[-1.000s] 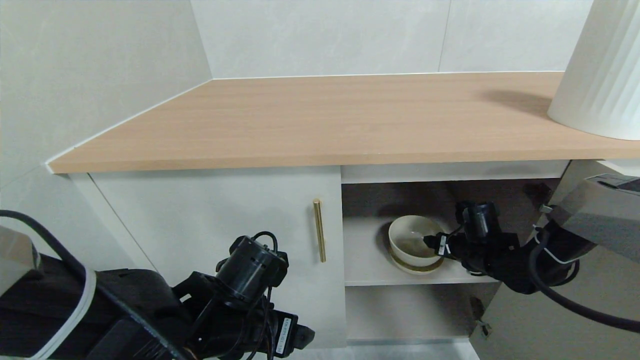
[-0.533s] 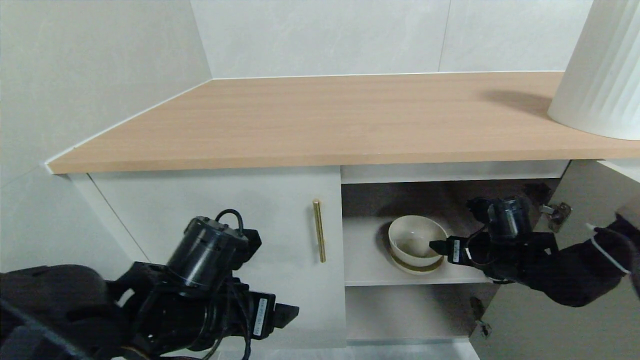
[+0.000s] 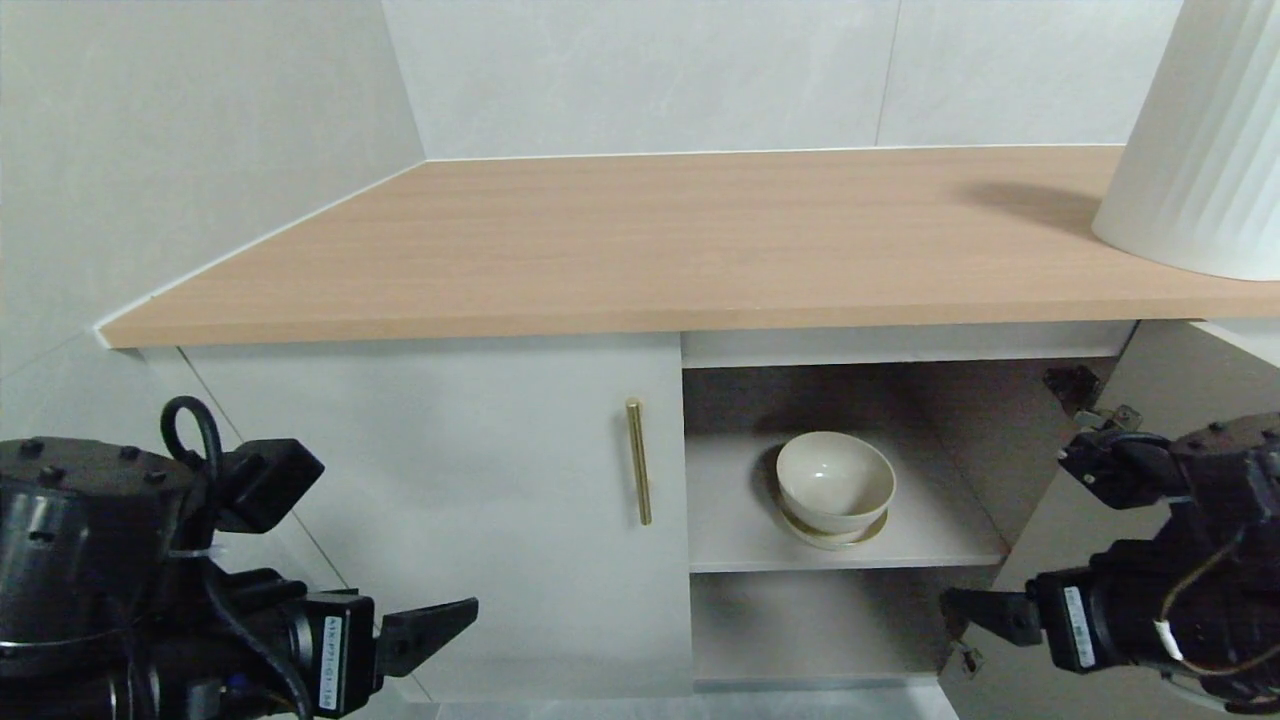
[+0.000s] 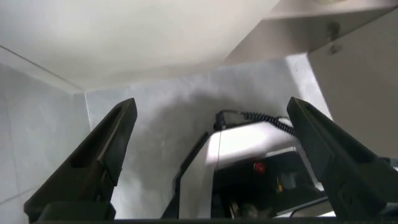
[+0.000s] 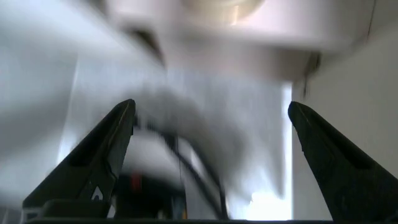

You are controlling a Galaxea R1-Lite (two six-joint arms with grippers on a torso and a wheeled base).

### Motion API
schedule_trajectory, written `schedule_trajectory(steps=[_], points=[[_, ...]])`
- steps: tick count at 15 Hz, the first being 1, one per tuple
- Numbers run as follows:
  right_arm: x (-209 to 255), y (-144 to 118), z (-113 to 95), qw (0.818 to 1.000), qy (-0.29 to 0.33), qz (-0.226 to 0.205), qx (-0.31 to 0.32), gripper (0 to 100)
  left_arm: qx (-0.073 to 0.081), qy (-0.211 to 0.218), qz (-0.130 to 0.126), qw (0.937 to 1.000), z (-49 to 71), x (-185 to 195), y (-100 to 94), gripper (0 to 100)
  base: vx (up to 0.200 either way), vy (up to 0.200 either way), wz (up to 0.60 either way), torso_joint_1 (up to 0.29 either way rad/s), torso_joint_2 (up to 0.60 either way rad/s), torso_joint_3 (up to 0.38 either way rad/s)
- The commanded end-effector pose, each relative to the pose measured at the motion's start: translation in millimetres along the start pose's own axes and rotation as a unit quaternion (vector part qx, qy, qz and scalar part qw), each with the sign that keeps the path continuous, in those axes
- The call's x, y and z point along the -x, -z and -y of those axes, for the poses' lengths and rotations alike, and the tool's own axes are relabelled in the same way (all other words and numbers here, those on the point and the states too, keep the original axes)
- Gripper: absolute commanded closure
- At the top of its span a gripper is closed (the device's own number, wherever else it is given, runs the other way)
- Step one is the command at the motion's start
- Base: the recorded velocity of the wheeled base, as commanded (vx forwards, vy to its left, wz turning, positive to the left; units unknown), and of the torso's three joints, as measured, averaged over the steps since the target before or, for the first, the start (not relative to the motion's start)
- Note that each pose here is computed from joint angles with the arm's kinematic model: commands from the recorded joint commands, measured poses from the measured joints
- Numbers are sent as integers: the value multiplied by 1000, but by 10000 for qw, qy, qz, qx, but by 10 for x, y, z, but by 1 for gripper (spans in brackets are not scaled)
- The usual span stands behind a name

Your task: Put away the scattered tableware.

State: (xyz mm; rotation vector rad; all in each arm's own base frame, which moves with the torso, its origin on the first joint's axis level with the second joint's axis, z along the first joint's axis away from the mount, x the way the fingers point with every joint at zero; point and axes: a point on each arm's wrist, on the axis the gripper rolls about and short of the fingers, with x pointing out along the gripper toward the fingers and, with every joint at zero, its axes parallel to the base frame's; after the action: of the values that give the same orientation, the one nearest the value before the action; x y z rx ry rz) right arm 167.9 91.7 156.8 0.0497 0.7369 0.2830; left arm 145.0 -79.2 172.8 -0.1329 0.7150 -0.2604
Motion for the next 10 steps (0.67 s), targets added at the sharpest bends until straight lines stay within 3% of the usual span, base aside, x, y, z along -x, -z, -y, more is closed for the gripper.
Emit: schedule_trajectory(steps=[1,3,5,7,10], points=[[256,42,4,9991,-196,376,20,0,-33,34,127,9999,-12,64,-3,0,0,0,0,0,0,0],[239,83,15,9994,-172,296,30,0,-93,-11,5,10000,-6,-5,1,0,0,0,0,0,0,0],[193,95,12,9997,-143,201,49,0,-250,-110,-153,9995,10,-113,-4,0,0,0,0,0,0,0],[175,103,-14,9997,-168,160,102,0,-273,-114,-199,9994,16,-134,1,0,0,0,0,0,0,0],[178,109,-15,9997,-164,154,116,0,-289,-139,-287,9991,19,-175,13,0,-200,0,0,6,-4,-2]])
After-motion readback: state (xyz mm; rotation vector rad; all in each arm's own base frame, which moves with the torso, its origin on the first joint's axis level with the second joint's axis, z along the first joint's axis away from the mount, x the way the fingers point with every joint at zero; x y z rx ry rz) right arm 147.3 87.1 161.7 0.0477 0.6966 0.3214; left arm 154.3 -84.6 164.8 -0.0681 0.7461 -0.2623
